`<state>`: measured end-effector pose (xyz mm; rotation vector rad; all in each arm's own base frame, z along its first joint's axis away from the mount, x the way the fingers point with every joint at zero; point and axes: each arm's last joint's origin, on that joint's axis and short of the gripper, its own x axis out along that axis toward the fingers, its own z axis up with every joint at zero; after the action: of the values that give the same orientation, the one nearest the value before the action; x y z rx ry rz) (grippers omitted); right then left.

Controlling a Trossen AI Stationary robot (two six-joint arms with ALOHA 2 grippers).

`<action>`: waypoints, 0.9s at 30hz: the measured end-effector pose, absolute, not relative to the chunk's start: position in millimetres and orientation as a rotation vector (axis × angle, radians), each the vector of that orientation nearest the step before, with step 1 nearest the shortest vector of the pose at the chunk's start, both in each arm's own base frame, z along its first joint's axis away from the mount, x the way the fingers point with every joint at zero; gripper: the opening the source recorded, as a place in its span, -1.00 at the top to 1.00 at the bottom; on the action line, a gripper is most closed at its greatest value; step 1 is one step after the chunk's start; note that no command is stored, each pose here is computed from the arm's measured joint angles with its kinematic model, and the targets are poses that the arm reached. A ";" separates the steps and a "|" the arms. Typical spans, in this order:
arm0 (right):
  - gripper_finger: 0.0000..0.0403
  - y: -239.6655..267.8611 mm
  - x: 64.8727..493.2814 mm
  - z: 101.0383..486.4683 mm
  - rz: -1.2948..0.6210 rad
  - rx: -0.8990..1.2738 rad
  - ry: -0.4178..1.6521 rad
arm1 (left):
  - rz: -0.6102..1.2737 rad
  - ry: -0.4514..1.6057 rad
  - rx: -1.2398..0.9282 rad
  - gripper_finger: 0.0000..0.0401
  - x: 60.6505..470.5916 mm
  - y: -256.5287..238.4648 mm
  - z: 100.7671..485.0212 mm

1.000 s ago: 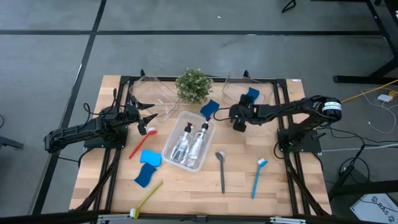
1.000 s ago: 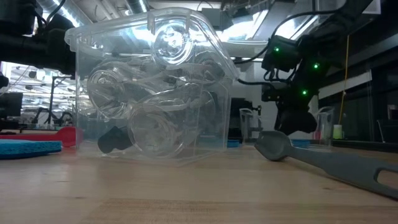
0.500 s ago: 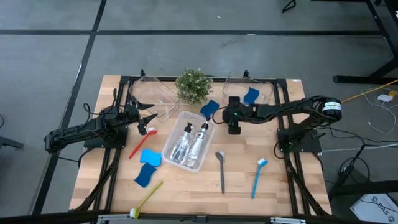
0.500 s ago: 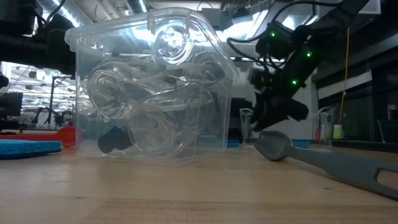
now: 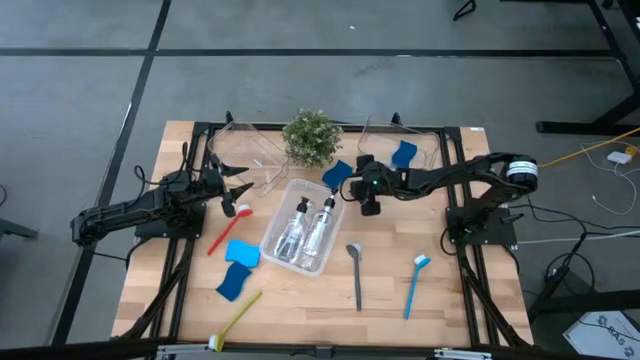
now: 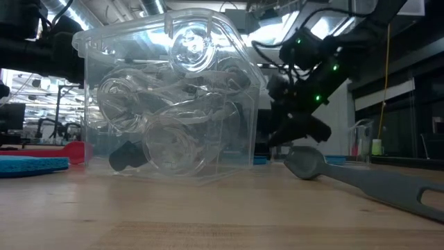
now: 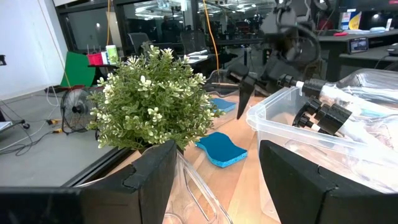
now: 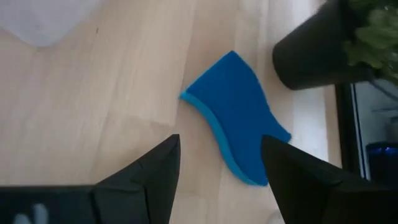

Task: Pick & Place Kitchen Sink Supplies
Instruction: Put the blue sponge into the right transparent bin

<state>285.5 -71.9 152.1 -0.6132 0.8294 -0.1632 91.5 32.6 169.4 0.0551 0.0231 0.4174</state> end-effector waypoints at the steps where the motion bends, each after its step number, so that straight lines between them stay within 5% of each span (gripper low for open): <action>1: -0.09 -72.5 287.5 148.6 -0.158 -0.628 0.830 | 0.417 0.023 0.055 -0.13 91.5 32.6 169.4; 11: -0.09 -88.7 300.4 114.6 -0.176 -0.672 0.830 | 0.418 0.023 0.055 -0.13 91.5 32.6 169.4; 27: -0.09 -111.6 300.3 115.7 -0.273 -0.593 0.811 | 0.418 0.023 0.055 -0.13 91.5 32.6 169.4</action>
<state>300.3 -111.6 115.7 -0.5933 0.8114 -0.2730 91.5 32.6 169.4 0.0551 0.0231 0.4177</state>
